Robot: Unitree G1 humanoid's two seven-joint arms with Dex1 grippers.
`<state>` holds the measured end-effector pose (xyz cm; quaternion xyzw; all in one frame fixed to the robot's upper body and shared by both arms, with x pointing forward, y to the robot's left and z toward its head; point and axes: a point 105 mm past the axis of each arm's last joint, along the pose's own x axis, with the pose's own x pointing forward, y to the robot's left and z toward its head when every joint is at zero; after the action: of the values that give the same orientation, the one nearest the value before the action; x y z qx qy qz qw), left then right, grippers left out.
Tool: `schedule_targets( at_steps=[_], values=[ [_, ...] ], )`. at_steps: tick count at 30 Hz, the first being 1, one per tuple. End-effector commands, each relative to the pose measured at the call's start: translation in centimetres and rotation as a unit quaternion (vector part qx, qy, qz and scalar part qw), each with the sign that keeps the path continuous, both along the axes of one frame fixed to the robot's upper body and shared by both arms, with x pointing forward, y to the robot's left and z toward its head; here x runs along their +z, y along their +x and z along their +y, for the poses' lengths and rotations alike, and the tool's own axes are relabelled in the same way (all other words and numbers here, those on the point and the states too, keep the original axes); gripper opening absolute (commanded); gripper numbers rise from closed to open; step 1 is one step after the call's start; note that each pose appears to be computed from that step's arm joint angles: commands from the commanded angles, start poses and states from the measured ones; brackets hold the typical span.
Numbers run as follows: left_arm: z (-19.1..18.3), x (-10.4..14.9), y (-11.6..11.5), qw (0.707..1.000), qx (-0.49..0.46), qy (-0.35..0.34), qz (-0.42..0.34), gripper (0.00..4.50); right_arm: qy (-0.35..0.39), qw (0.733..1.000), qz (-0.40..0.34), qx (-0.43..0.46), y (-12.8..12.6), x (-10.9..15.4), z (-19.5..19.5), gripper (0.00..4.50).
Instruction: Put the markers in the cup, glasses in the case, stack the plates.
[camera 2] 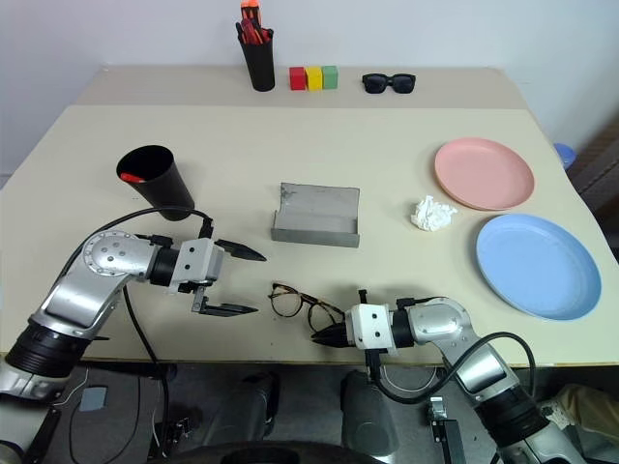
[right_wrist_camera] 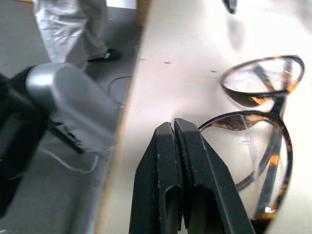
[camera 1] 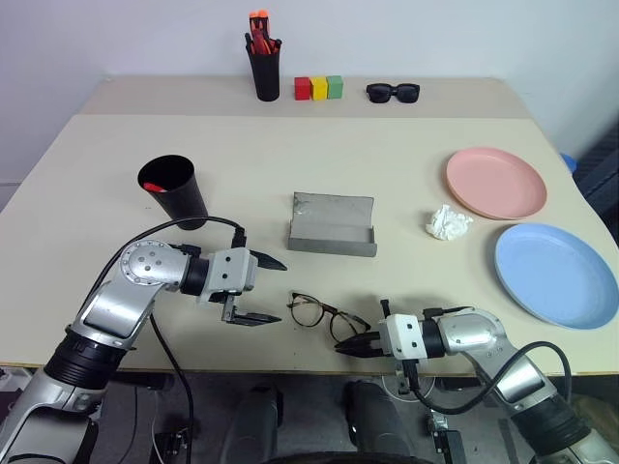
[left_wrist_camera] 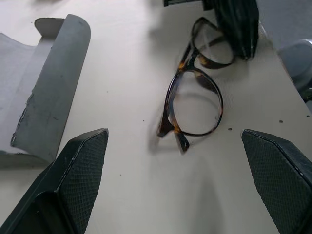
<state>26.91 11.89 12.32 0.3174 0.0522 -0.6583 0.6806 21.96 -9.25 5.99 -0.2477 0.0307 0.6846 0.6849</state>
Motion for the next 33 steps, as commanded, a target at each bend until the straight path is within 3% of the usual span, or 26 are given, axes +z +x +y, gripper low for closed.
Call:
schedule_targets(
  at_steps=[1, 8, 19, 33],
  values=[
    [0.1, 0.9, -0.1, 1.000, 0.001, -0.003, -0.021, 4.49, 0.004, 1.000, -0.009, -0.001, 0.4, 0.2, 0.3, 0.02],
    [0.1, 0.9, 0.0, 1.000, 0.007, -0.005, -0.021, 4.49, 0.003, 1.000, -0.018, -0.007, 1.3, 0.6, 0.0, 0.02],
    [-0.1, 0.6, 0.1, 1.000, 0.004, -0.001, -0.021, 4.49, 0.072, 0.995, 0.064, 0.028, -1.0, 3.0, 1.8, 0.02],
    [0.0, 0.8, 0.4, 1.000, 0.010, -0.001, -0.029, 4.49, 0.058, 0.995, 0.043, -0.067, 2.5, 1.3, 3.3, 0.02]
  ],
)
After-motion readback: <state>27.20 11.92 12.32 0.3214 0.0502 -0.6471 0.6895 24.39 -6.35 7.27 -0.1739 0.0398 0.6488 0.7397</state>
